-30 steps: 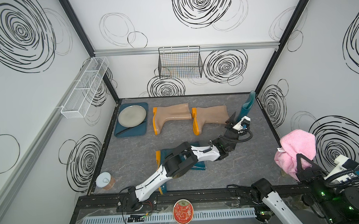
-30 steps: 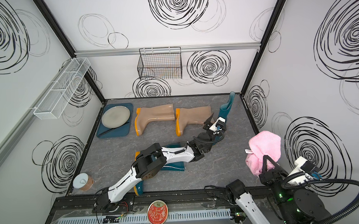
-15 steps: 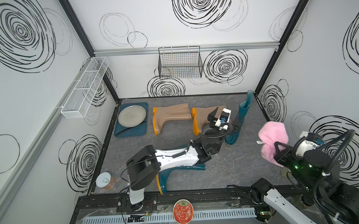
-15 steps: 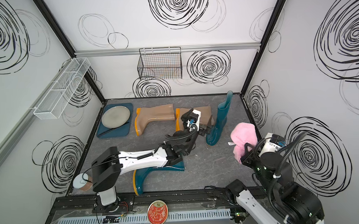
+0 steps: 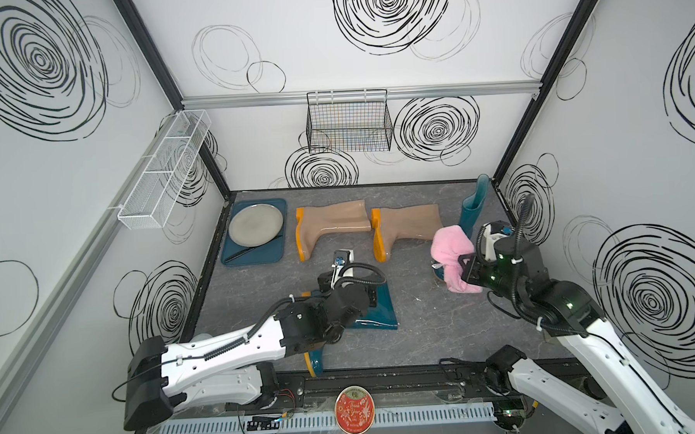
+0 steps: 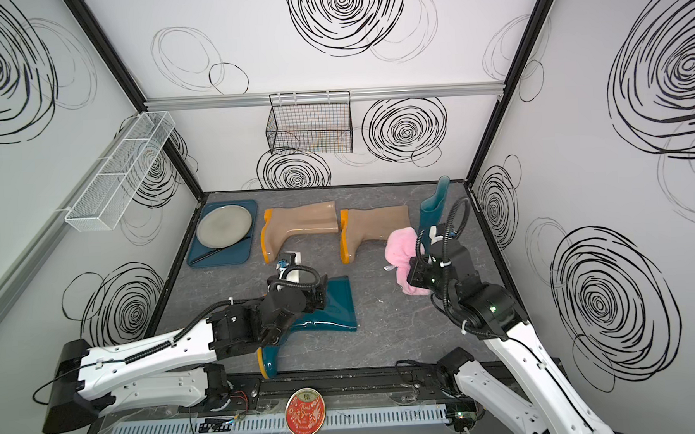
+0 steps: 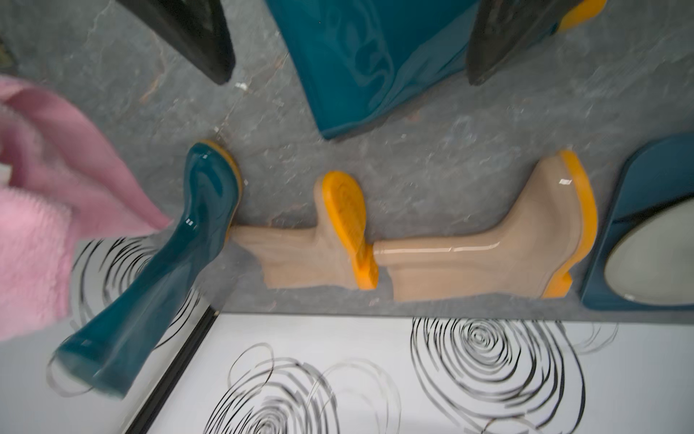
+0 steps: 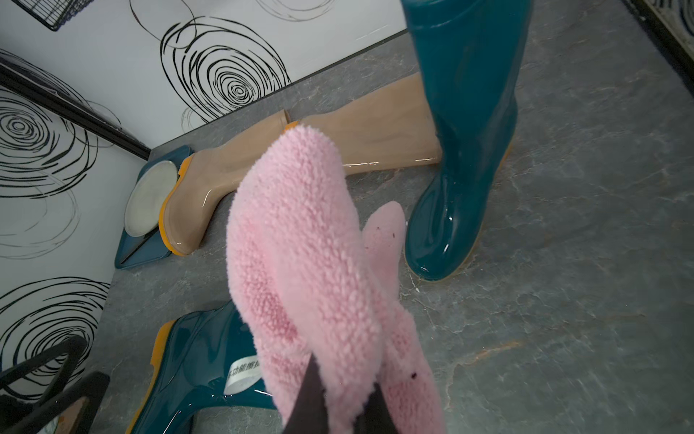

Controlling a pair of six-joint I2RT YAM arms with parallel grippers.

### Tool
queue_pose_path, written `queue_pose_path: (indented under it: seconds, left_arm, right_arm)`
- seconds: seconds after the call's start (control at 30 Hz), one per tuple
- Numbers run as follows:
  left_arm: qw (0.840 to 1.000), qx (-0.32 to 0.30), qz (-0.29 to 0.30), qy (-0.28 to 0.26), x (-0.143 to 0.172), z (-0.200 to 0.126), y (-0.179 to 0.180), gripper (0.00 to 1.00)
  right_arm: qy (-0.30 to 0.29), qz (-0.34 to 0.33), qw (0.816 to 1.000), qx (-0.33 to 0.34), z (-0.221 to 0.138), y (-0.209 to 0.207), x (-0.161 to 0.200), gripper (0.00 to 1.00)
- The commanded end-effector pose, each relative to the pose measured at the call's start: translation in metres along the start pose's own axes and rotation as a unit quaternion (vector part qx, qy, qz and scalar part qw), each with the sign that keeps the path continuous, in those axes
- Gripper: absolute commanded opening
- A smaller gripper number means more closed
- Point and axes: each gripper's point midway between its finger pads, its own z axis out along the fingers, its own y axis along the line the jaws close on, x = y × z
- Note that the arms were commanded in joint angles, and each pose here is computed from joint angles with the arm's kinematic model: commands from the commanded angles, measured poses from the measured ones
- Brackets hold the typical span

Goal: Wipe the rubber boots with a cloth
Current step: Move the rubber boot to the center of the board.

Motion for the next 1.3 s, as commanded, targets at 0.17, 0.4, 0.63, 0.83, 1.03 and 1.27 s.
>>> queue_pose_path:
  seconds: [0.17, 0.4, 0.63, 0.83, 1.03, 1.27]
  left_arm:
    - [0.974, -0.101, -0.063, 0.194, 0.113, -0.025, 0.078, 1.00]
    - [0.966, -0.112, -0.120, 0.197, 0.102, -0.059, 0.109, 0.99]
    - [0.945, -0.087, -0.173, 0.264, 0.153, -0.055, 0.108, 0.99]
    - [0.937, -0.082, -0.177, 0.289, 0.185, -0.046, 0.109, 0.97]
    - [0.940, -0.085, -0.161, 0.289, 0.190, -0.039, 0.110, 0.69]
    - [0.963, -0.085, -0.086, 0.241, 0.138, -0.034, 0.091, 0.33]
  right_arm:
    - [0.060, -0.004, 0.997, -0.049, 0.057, 0.019, 0.046, 0.00]
    - [0.062, -0.047, 0.996, -0.033, 0.058, 0.028, 0.058, 0.00]
    - [0.062, -0.047, 0.996, -0.034, 0.059, 0.027, 0.066, 0.00]
    - [0.053, -0.057, 0.997, -0.029, 0.052, 0.026, 0.062, 0.00]
    - [0.054, -0.055, 0.997, -0.029, 0.050, 0.024, 0.064, 0.00]
    - [0.043, -0.069, 0.995, -0.054, 0.037, 0.035, 0.054, 0.00]
